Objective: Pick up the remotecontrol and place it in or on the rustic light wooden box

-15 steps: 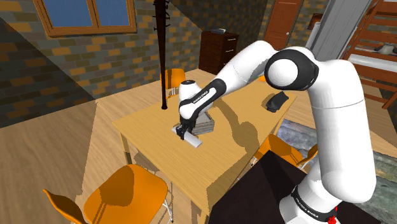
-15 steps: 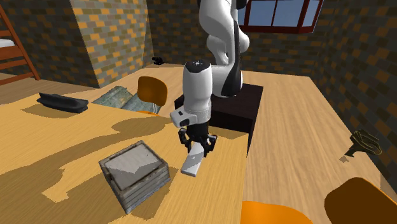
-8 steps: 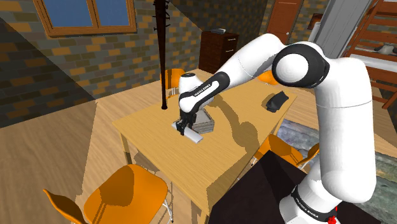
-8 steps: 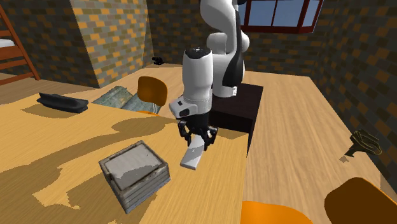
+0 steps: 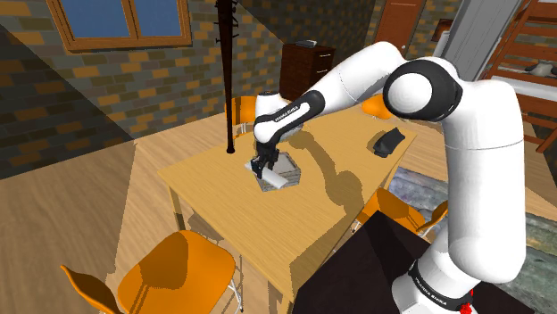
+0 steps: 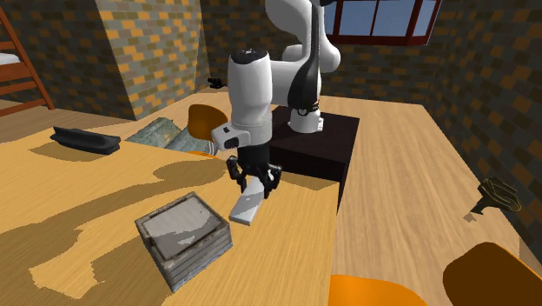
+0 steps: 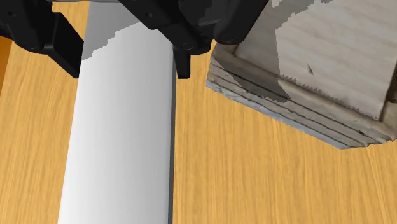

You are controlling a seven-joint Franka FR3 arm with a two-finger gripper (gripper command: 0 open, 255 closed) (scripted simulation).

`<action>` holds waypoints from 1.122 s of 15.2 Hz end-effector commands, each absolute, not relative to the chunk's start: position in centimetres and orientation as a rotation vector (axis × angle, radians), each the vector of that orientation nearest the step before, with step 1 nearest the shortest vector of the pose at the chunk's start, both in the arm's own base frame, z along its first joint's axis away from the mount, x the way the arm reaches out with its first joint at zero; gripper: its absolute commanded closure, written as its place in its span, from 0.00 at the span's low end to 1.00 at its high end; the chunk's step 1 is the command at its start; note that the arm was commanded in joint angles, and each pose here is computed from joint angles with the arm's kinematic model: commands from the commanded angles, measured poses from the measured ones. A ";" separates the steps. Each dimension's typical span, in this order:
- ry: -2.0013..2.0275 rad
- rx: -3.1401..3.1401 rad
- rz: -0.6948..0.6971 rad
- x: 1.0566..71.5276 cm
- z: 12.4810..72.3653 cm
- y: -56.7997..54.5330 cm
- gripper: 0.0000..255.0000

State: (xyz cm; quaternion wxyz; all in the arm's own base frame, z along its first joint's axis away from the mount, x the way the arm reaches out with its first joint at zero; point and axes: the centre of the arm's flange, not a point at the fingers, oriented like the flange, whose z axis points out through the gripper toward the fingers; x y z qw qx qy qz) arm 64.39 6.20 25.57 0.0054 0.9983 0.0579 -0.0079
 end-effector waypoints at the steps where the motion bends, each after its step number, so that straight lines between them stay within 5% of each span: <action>1: 0.182 3.126 -0.024 65.9 25.4 4.0 1.00; 17: 0.182 3.126 -0.024 75.7 24.8 -11.3 1.00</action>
